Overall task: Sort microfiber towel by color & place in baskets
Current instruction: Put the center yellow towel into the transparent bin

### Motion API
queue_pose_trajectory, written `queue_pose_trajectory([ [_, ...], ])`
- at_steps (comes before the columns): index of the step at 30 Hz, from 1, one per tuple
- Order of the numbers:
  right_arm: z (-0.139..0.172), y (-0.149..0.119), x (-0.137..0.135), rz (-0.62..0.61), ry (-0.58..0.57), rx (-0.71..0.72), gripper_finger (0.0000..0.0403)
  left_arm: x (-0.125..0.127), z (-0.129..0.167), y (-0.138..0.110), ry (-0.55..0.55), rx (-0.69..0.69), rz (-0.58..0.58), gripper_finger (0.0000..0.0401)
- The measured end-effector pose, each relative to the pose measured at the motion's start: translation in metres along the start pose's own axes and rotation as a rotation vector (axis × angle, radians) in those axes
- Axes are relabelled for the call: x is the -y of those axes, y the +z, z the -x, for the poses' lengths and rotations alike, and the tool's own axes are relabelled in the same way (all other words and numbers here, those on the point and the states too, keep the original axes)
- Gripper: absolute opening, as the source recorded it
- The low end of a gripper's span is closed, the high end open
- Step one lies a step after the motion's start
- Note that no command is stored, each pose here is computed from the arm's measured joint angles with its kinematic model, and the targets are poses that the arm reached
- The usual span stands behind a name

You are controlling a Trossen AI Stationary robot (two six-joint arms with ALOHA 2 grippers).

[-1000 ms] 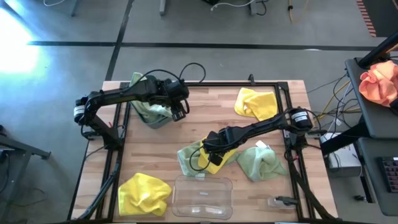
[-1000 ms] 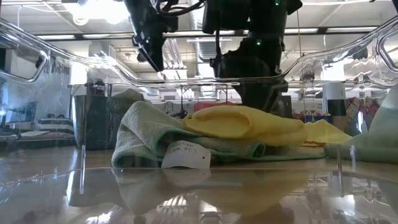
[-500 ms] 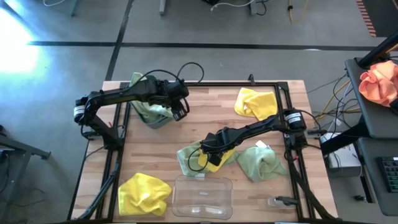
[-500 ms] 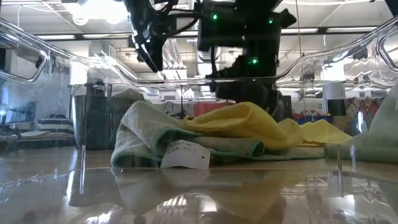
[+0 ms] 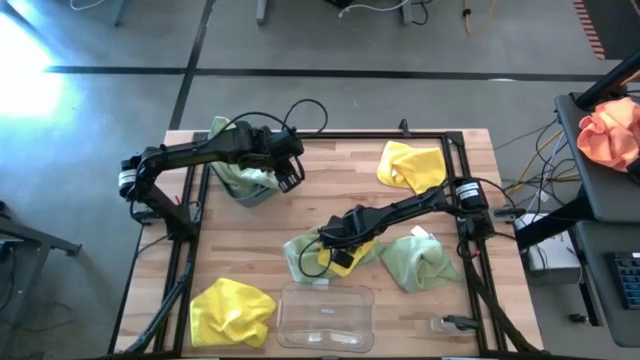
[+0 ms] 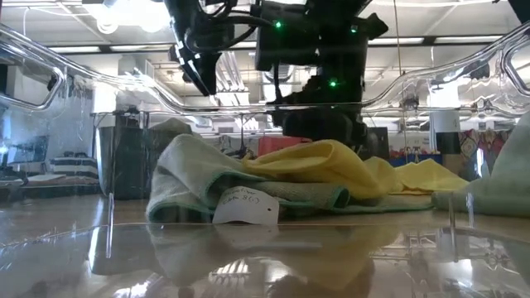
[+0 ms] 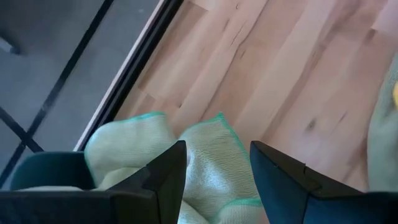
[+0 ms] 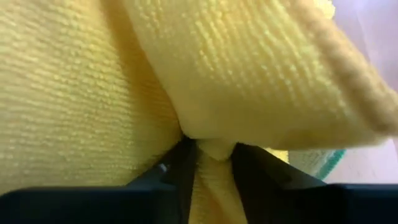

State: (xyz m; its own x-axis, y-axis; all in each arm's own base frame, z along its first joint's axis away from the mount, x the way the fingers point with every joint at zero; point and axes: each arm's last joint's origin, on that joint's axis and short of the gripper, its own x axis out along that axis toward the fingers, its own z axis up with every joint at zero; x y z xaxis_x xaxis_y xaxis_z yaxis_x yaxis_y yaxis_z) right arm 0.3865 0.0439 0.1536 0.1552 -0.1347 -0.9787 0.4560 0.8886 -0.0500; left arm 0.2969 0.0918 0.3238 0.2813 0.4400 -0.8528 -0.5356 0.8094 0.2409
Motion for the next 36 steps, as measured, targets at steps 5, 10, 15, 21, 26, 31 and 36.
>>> queue_pose_trajectory([
  [5, 0.012, 0.012, -0.002, -0.048, 0.01, 0.062, 0.0041, 0.0, 0.0, 0.0, 0.0, 0.001, -0.041, 0.0162],
  [10, 0.024, 0.021, -0.006, -0.069, 0.038, 0.099, 0.0013, 0.0, 0.0, 0.0, 0.0, 0.002, -0.089, 0.0162],
  [15, 0.041, 0.031, -0.01, -0.077, 0.074, 0.147, 0.0011, 0.0, 0.0, 0.0, 0.0, 0.002, -0.136, 0.0162],
  [21, 0.058, 0.041, -0.013, -0.087, 0.108, 0.194, 0.001, -0.001, 0.001, -0.001, 0.0, -0.006, -0.193, 0.0162],
  [26, 0.077, 0.051, -0.015, -0.169, 0.142, 0.227, 0.001, -0.003, 0.003, -0.003, 0.004, -0.017, -0.233, 0.0162],
  [31, 0.107, 0.059, -0.023, -0.235, 0.237, 0.263, 0.0011, -0.006, 0.002, -0.004, 0.009, -0.029, -0.272, 0.0162],
  [36, 0.144, 0.059, -0.042, -0.227, 0.335, 0.342, 0.0011, -0.01, 0.001, -0.004, 0.014, -0.039, -0.298, 0.0162],
])
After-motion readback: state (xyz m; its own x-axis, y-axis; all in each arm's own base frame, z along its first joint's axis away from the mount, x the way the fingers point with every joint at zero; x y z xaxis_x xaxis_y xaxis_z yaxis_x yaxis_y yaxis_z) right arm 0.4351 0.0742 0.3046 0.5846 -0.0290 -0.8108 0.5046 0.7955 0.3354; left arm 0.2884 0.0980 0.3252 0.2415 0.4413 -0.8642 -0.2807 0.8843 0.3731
